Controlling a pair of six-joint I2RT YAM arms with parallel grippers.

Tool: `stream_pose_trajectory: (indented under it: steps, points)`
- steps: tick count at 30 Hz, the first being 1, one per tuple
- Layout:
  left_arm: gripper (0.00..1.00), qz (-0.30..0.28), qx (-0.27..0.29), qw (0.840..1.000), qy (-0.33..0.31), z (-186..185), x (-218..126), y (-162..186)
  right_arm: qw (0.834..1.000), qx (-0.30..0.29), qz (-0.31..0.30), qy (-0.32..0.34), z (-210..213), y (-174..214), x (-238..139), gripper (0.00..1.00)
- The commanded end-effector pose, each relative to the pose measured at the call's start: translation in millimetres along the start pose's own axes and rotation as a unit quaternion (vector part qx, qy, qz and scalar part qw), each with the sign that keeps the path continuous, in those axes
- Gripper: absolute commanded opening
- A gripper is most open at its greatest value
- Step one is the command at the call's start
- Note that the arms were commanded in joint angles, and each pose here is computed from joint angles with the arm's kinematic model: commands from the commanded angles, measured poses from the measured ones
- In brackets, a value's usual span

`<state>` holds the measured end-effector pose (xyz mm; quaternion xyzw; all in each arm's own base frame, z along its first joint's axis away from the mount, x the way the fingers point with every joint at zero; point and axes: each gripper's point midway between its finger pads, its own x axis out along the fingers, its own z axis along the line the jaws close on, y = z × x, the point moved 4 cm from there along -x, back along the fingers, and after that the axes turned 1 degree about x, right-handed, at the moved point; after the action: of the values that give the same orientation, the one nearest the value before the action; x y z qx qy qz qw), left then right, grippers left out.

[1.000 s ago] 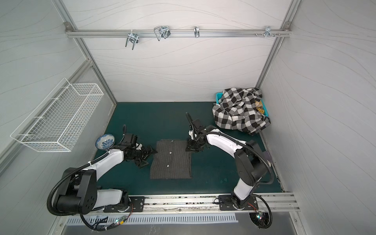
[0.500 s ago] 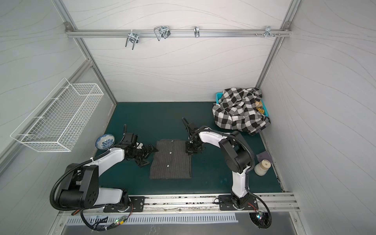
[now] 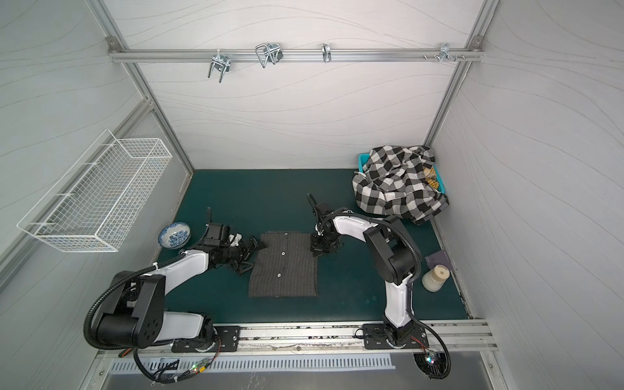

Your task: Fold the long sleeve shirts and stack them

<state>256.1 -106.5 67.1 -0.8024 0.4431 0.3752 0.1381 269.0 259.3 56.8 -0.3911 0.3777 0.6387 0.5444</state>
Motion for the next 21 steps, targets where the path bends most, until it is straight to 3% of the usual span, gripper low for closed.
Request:
stream_pose_trajectory:
  steps: [1,5,15,21]
  points:
    - [0.99,-0.013,-0.016,0.997,-0.079,40,19,1,0.998,0.012,0.020,0.051,-26,6,17,0.02]
    - [0.97,-0.018,-0.029,0.992,-0.117,59,25,0,0.998,0.010,0.024,0.054,-26,6,19,0.02]
    - [0.92,0.007,-0.051,0.993,-0.110,78,43,11,0.998,0.012,0.031,0.048,-26,13,22,0.02]
    - [0.80,0.033,-0.057,0.993,-0.101,83,59,12,0.998,0.015,0.029,0.046,-25,11,20,0.01]
